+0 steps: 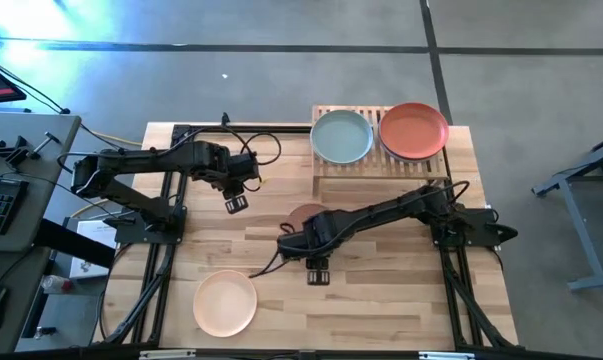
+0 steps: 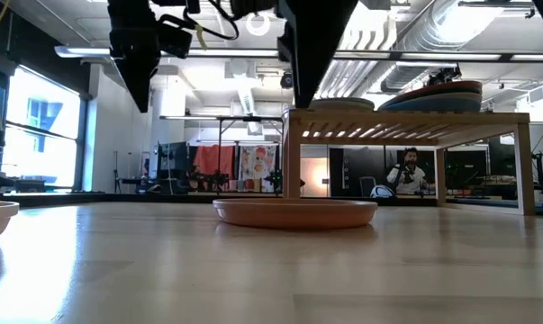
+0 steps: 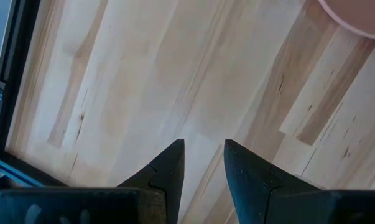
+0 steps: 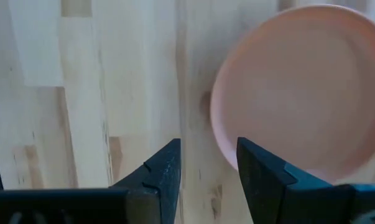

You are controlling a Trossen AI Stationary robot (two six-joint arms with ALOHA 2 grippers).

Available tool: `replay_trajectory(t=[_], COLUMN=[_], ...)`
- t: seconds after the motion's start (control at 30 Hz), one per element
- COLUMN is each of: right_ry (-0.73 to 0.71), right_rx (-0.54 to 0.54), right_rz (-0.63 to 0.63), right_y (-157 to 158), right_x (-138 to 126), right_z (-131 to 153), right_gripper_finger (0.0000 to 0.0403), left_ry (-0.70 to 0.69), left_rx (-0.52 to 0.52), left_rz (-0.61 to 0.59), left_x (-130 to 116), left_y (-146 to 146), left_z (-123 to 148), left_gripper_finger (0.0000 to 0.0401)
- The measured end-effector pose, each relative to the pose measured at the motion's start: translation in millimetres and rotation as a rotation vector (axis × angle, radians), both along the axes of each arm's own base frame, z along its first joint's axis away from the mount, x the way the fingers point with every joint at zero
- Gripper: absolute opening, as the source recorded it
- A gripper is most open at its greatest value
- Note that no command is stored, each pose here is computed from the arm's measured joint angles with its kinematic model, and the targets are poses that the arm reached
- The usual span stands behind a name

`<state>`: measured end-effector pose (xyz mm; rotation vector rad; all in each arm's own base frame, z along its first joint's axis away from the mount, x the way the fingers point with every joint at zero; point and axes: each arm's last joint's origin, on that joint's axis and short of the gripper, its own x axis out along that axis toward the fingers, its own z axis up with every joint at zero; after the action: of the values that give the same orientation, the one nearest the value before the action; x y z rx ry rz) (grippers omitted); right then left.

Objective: Place and stack plates onto a shelf
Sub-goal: Stack the brown plate on top of the gray plate on the shelf

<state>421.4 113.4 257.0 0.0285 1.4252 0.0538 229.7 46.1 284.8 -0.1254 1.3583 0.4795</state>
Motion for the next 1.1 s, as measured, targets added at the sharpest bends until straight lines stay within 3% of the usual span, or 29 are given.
replay_trajectory(t=[0.4,1.1], right_ry=[0.117,0.134], right_rx=[-0.012,-0.073], right_rz=[0.031,0.014], right_y=[4.9,5.8], right_x=[15.9,29.6], right_z=[-52.9,-93.9], right_gripper_finger=[0.0133,0.0133], left_ry=[0.006,0.003], left_rx=[-0.001,0.025], left_rz=[0.000,0.083], left_x=[-0.6,-2.0], left_y=[-0.2,1.3], left_z=[-0.3,-0.5], left_gripper_finger=[0.0102,0.0102])
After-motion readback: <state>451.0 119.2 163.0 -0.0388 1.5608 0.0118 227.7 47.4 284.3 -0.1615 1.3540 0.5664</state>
